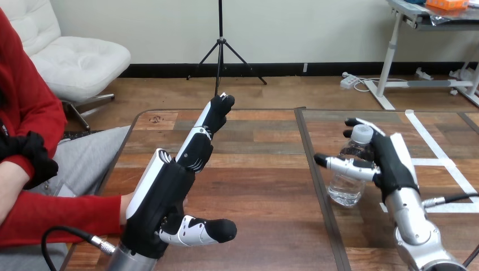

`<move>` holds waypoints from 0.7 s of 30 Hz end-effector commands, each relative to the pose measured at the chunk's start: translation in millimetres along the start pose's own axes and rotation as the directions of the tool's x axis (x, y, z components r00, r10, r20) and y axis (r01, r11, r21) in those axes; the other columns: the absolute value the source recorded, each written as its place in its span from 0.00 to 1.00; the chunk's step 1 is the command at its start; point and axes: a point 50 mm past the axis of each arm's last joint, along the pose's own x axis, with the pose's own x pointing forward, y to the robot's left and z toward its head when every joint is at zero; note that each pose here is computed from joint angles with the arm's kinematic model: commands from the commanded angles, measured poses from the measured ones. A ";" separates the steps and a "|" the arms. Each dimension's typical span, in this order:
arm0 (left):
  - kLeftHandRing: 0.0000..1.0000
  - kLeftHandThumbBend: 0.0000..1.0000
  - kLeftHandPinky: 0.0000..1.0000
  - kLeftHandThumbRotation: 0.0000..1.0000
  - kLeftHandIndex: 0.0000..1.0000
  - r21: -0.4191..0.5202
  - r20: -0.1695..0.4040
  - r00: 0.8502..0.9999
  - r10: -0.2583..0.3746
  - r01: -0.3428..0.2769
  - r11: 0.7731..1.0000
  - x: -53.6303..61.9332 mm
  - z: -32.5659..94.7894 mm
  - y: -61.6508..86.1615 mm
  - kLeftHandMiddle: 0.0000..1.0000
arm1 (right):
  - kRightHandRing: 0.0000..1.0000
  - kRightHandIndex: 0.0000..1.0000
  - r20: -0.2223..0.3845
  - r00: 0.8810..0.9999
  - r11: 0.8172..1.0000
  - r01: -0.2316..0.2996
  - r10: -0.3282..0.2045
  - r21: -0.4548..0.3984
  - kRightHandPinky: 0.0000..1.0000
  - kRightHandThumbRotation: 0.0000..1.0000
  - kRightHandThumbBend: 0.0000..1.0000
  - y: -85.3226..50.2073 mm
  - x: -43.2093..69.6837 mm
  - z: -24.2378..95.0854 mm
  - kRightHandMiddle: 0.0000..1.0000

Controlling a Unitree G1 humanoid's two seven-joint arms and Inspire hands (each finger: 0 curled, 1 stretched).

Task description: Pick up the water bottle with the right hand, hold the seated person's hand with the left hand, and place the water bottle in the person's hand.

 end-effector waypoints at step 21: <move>1.00 1.00 1.00 0.69 1.00 0.028 0.050 0.999 0.000 -0.002 1.000 5.5 9.8 12.1 1.00 | 0.86 0.90 -0.039 0.999 0.998 -0.025 0.027 0.049 0.81 0.30 1.00 14.9 -1.7 -2.2 0.85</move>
